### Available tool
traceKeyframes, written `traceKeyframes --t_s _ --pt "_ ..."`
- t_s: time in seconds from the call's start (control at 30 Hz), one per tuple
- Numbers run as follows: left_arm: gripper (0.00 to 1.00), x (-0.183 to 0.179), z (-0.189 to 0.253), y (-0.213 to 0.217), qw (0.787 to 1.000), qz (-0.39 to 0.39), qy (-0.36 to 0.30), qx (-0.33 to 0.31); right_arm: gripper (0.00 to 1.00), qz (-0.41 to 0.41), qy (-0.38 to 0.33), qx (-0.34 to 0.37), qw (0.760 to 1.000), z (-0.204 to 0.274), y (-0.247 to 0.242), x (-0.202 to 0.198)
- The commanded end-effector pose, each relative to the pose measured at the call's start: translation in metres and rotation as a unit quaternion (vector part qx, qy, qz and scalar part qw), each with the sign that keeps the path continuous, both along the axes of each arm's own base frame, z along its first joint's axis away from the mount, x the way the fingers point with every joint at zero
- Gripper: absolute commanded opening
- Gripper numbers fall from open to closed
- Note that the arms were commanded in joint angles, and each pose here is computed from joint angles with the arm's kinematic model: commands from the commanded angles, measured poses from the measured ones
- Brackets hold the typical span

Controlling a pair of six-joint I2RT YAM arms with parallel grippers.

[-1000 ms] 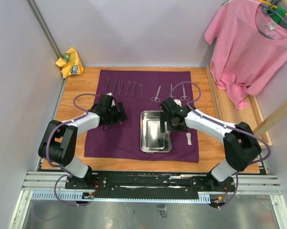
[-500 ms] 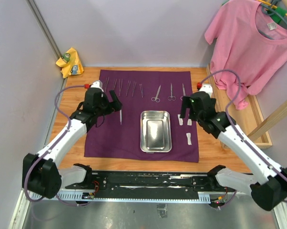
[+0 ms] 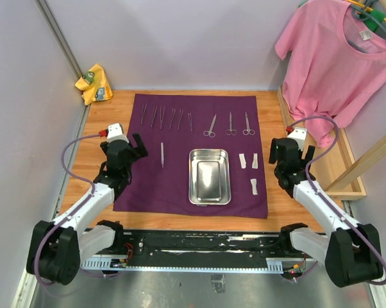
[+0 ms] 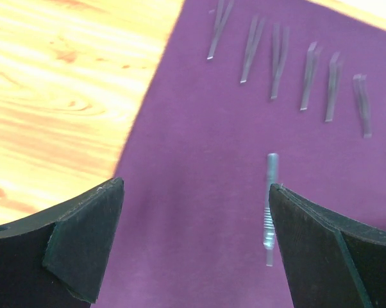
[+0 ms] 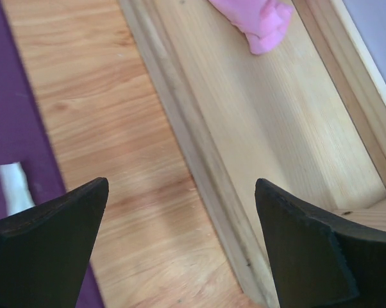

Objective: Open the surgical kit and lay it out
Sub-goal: Reset both arms

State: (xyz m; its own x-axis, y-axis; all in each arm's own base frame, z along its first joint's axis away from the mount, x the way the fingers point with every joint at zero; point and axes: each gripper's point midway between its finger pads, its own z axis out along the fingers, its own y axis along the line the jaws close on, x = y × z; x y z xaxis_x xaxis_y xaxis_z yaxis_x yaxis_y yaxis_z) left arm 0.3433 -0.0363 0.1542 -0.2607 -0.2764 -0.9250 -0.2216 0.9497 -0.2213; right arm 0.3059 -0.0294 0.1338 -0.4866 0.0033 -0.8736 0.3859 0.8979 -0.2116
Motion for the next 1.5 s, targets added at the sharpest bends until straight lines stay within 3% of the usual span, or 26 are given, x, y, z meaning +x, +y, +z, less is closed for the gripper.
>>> traceKeyframes --t_s 0.0,0.2,0.3,0.47,0.73,0.87,1.0,1.1,1.47 --pt "0.99 0.01 0.011 0.034 0.995 0.049 -0.072 0.046 0.98 -0.019 -0.064 -0.034 0.997 0.0 -0.025 0.017" --pt "0.99 0.014 0.0 0.045 0.987 0.036 -0.115 0.111 0.98 -0.039 -0.064 -0.046 0.996 -0.037 -0.043 0.027" --pt "0.99 0.02 -0.01 0.055 0.984 0.048 -0.1 0.137 0.98 -0.03 -0.08 -0.052 0.995 -0.043 -0.043 0.029" --pt "0.99 0.027 -0.041 0.06 0.988 0.034 -0.081 0.128 0.98 0.004 -0.069 -0.088 0.994 -0.046 -0.026 0.036" --pt "0.99 0.018 -0.038 0.049 0.985 -0.005 -0.113 0.13 0.98 0.029 -0.037 -0.101 0.994 -0.052 -0.016 0.046" --pt "0.99 -0.003 -0.031 0.046 0.976 -0.024 -0.174 0.126 0.98 0.021 -0.077 -0.093 0.992 -0.044 -0.019 0.038" --pt "0.99 0.005 -0.04 0.044 0.981 -0.033 -0.145 0.124 0.98 0.103 -0.119 -0.055 0.986 -0.05 -0.003 0.03" --pt "0.99 0.005 -0.041 0.044 0.981 -0.033 -0.144 0.124 0.98 0.148 -0.128 -0.065 0.979 -0.056 0.007 0.038" --pt "0.99 0.006 -0.04 0.044 0.981 -0.032 -0.146 0.123 0.98 0.119 -0.121 -0.06 0.984 -0.058 -0.002 0.04"
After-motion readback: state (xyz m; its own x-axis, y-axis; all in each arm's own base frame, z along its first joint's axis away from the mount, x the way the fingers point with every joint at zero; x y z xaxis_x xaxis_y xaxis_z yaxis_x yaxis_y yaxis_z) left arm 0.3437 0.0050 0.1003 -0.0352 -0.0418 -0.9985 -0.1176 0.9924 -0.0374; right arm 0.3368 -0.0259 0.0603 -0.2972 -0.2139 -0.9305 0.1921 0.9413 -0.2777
